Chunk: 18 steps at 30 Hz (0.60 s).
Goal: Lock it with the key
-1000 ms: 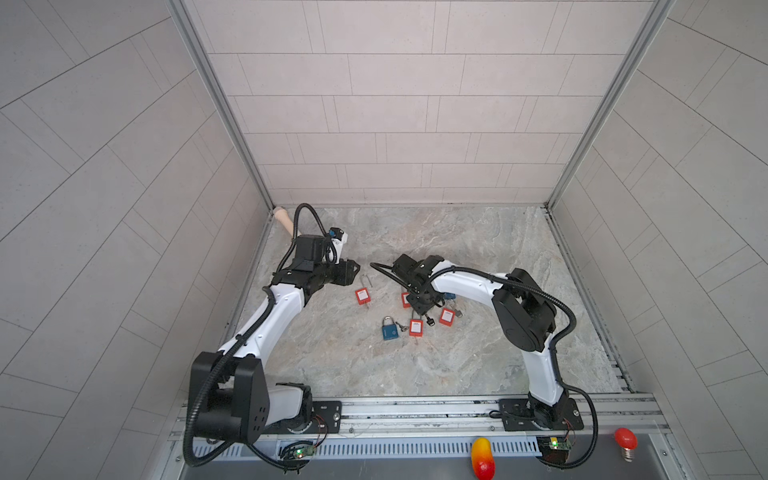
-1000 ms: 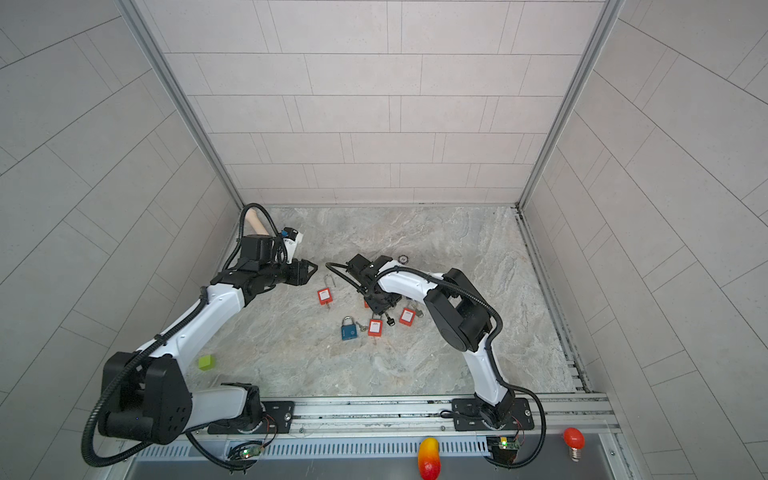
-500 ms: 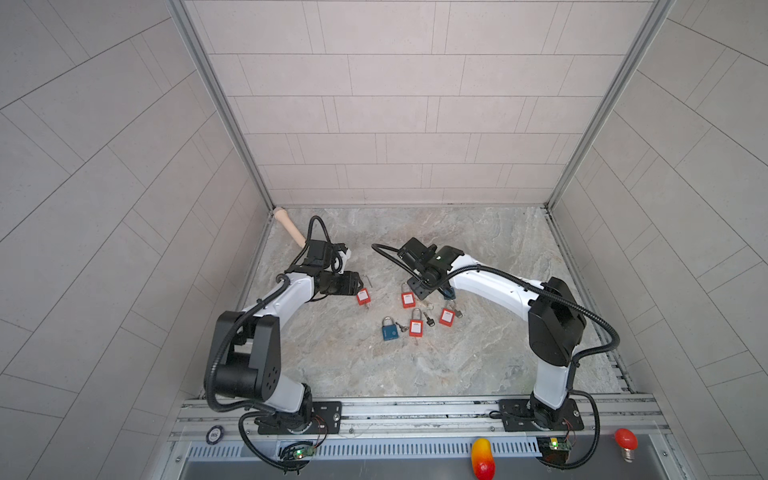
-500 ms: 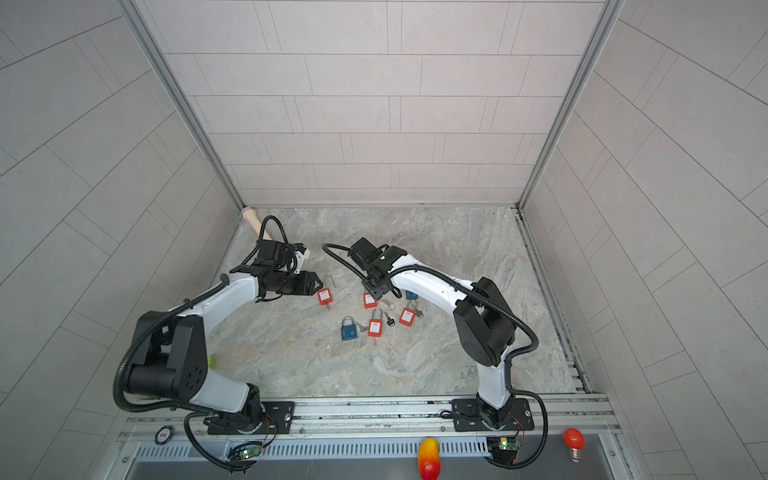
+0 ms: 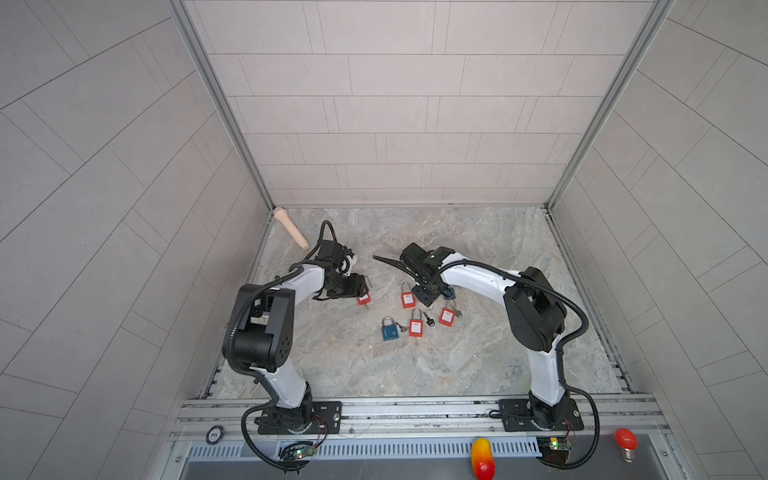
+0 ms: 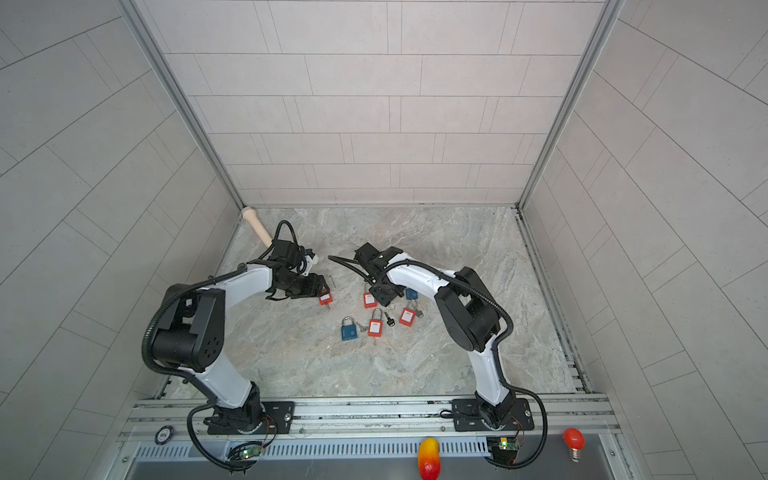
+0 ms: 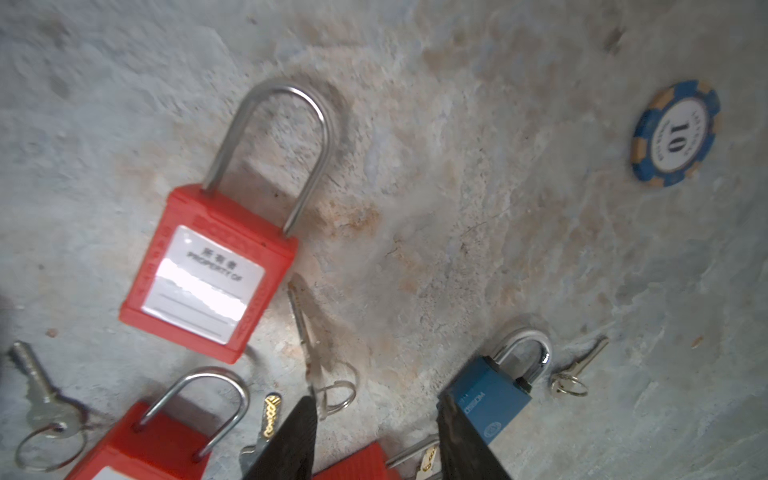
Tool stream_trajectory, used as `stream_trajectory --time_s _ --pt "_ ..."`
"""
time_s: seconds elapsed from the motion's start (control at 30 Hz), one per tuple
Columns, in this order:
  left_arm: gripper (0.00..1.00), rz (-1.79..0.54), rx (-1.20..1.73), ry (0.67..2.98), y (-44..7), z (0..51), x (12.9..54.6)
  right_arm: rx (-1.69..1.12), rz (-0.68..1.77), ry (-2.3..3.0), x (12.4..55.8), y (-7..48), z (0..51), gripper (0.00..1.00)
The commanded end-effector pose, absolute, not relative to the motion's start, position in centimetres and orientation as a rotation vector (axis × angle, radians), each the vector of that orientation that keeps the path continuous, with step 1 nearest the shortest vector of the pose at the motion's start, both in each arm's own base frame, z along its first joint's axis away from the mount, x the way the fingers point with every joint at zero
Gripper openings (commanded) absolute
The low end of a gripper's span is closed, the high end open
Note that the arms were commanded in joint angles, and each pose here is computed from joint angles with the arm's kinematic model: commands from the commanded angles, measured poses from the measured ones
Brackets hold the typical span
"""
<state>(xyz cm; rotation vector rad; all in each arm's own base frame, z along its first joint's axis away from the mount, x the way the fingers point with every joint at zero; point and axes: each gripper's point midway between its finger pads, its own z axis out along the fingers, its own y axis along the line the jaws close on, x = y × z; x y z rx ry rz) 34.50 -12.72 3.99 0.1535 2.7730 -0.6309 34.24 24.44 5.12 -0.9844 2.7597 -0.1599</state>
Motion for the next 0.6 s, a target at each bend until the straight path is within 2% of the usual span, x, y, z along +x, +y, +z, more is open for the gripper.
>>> stream_trajectory --time_s 0.0,0.23,0.43,0.57 --pt "0.70 -0.616 0.136 2.788 -13.4 4.0 34.9 -1.031 -0.152 2.799 34.0 23.9 4.4 0.49" --pt "0.70 -0.627 0.090 2.836 -13.9 2.7 34.1 -1.011 -0.133 2.853 35.0 22.3 3.3 0.46" --pt "0.66 -0.678 0.012 2.831 -14.6 2.5 33.5 -1.015 -0.092 2.796 35.8 22.7 5.0 0.44" --pt "0.64 -0.717 -0.023 2.808 -15.2 2.9 33.1 -1.087 0.018 2.740 34.7 23.7 6.2 0.43"
